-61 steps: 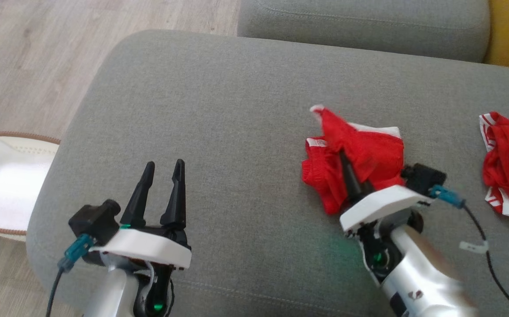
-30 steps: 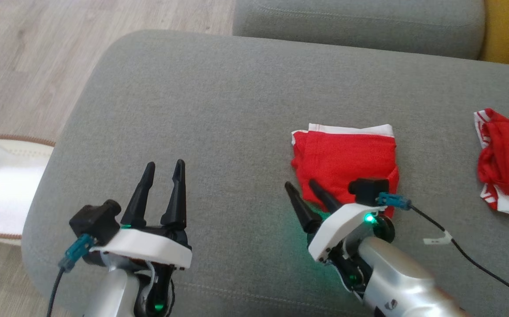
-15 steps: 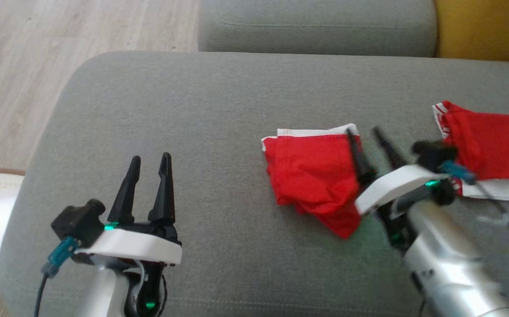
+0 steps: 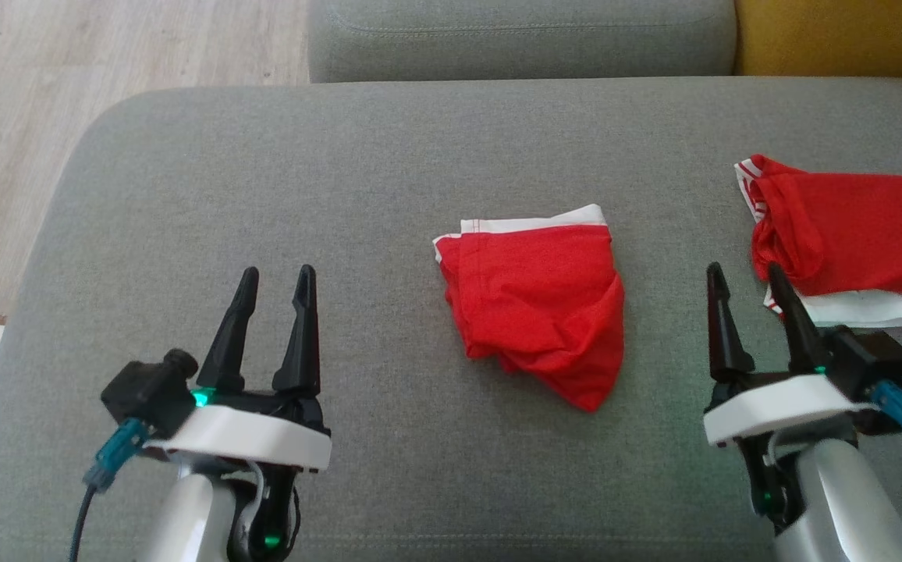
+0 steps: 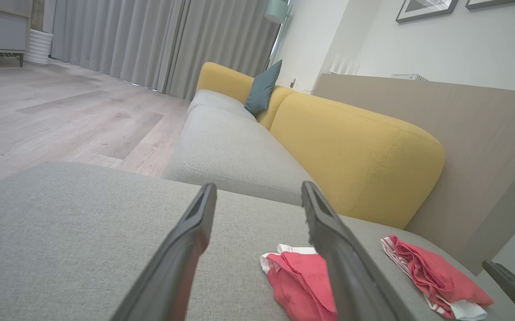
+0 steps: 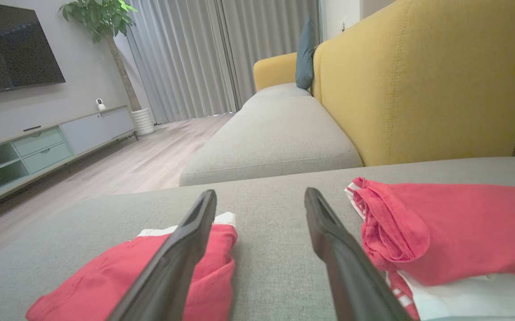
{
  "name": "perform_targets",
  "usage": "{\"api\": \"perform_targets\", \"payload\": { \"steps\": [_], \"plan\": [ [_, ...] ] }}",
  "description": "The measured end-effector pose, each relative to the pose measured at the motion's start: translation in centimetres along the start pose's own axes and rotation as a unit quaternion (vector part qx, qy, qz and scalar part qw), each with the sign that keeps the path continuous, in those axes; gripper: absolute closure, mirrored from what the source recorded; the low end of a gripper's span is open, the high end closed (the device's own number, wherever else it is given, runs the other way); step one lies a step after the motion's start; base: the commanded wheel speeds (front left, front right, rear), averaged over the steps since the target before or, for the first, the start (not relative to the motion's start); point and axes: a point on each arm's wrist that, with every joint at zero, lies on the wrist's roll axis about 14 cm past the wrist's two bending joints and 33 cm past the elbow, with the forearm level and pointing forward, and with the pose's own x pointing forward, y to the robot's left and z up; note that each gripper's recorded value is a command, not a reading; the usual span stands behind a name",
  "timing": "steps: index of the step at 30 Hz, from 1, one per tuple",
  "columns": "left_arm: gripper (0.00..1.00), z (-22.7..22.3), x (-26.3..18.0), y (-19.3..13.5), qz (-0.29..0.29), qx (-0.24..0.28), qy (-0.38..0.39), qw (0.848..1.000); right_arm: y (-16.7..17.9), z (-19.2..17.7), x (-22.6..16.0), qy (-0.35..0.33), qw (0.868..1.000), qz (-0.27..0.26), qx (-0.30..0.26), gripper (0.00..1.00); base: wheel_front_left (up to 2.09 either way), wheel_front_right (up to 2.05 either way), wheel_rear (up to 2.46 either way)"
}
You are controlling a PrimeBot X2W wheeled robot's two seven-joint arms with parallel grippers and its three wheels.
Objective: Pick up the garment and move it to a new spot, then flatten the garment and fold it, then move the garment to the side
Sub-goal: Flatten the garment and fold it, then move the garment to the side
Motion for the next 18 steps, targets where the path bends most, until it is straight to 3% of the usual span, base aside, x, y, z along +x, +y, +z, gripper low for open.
{"api": "perform_targets", "payload": {
  "steps": [12, 18],
  "plan": [
    [0.0, -0.8, 0.0, 0.5, 0.005, -0.002, 0.012, 1.0, 1.2, -1.8, -0.3, 0.044, 0.998, 0.012, 0.037, 0.0, 0.0, 0.0, 0.0],
    [0.0, -1.6, 0.0, 1.5, 0.019, -0.001, 0.023, 1.0, 2.7, -6.6, 0.1, 0.134, 0.987, 0.025, 0.084, 0.0, 0.0, 0.0, 0.0]
  ]
}}
